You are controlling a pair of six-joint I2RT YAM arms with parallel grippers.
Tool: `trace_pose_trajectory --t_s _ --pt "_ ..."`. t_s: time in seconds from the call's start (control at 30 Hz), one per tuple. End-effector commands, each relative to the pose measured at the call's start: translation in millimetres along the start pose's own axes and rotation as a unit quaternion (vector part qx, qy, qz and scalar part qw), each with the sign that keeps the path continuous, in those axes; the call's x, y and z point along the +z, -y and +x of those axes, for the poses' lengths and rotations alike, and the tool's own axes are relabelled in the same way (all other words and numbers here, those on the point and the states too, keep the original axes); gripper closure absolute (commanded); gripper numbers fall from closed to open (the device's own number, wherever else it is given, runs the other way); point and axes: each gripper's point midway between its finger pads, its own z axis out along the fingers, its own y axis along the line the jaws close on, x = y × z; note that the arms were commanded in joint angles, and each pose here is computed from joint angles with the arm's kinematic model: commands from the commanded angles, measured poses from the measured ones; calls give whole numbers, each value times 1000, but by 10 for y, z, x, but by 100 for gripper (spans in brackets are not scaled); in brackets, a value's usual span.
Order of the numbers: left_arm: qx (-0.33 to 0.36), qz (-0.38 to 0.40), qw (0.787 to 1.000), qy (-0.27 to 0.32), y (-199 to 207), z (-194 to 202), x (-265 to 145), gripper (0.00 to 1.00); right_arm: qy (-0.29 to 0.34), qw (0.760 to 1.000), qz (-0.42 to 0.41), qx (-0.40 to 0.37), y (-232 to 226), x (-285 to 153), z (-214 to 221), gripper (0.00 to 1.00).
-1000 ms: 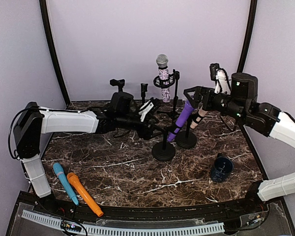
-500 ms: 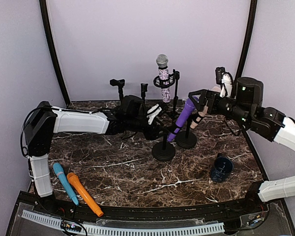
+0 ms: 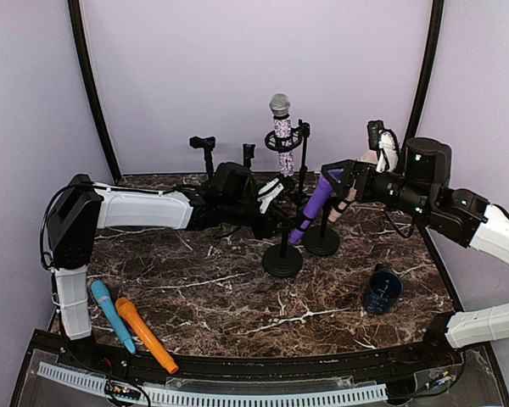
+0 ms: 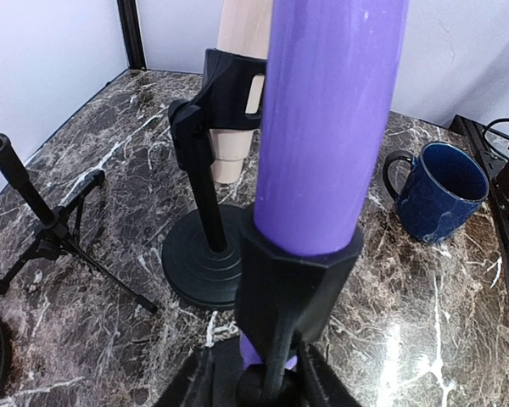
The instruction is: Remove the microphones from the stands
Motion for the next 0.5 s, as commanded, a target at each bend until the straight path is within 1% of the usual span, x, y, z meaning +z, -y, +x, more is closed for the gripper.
trace_pose_trajectory --t_s 0.0,0.03,0.2,0.27,0.3,0.33,0.47 --pt "14 3 1000 3 -5 -80 7 73 28 1000 -8 9 -17 -15 -119 1" --pt "14 2 1000 2 -9 -75 7 74 28 1000 -9 8 -24 -17 -124 1" --pt "16 1 1000 1 -1 -66 -20 92 28 1000 -10 11 -37 -18 -146 1" --pt "19 2 1000 5 14 -80 -57 96 30 999 -8 15 -32 -30 -162 2" --pt "18 4 1000 3 37 -38 -69 98 31 999 -9 15 -34 -37 -166 1" --pt "24 2 1000 10 44 -89 -115 100 32 999 -14 15 -51 -49 -176 1" --pt "27 -6 1000 15 84 -94 -272 100 32 999 -33 6 -117 -70 -176 1"
